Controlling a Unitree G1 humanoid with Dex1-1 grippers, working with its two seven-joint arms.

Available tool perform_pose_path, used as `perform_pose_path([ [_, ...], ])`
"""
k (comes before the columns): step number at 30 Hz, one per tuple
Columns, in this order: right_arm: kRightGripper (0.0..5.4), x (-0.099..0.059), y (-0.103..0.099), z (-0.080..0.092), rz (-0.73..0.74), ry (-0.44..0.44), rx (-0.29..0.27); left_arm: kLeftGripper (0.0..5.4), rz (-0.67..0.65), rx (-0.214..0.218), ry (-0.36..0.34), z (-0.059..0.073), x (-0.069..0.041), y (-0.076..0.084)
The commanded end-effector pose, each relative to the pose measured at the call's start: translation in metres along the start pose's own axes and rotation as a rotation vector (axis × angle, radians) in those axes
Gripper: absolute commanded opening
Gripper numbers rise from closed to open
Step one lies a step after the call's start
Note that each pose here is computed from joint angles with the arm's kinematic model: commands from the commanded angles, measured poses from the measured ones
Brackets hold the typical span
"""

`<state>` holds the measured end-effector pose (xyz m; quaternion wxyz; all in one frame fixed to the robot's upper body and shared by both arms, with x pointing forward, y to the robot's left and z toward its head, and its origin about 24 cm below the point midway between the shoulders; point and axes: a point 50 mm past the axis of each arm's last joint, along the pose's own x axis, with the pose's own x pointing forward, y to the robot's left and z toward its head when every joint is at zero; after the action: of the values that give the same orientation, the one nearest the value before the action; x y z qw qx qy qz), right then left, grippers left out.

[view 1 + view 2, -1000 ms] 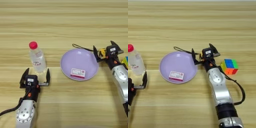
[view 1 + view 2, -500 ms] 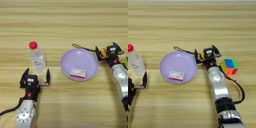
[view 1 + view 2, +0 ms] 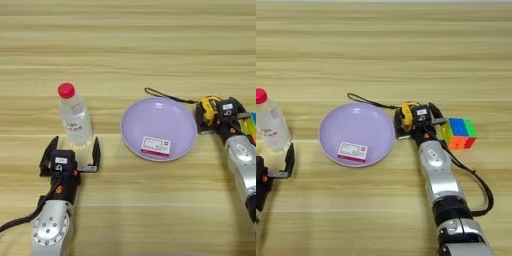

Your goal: Move the objects on the table

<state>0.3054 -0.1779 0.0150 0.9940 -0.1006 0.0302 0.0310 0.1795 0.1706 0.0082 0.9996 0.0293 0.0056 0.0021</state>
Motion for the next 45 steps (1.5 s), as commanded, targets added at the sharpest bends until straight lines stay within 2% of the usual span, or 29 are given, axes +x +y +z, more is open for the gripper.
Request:
perform_pose_path([
  [1,5.37,0.005,-0.003,0.003,-0.008,-0.009,-0.002,5.40,-0.007,0.010,0.014,-0.001,-0.001,0.000],
  [6,5.37,0.010,-0.002,0.000,-0.005,0.008,-0.010,5.40,-0.008,0.010,0.015,-0.001,-0.001,0.000],
  [19,5.37,0.017,0.001,-0.008,0.009,0.063,0.020,5.40,-0.007,0.010,0.015,-0.001,-0.002,0.000],
  [29,4.35,0.016,0.002,-0.013,0.018,0.094,0.035,5.40,-0.005,0.010,0.016,0.000,-0.003,0.000],
  [32,4.20,0.016,0.002,-0.013,0.020,0.096,0.038,5.40,-0.004,0.009,0.016,0.000,-0.002,0.000],
  [41,4.15,0.018,0.001,-0.011,0.019,0.091,0.042,5.40,-0.005,0.008,0.016,0.000,-0.001,0.000],
  [45,4.15,0.014,0.001,-0.014,0.015,0.095,0.062,5.40,-0.005,0.006,0.014,0.000,-0.001,-0.001],
])
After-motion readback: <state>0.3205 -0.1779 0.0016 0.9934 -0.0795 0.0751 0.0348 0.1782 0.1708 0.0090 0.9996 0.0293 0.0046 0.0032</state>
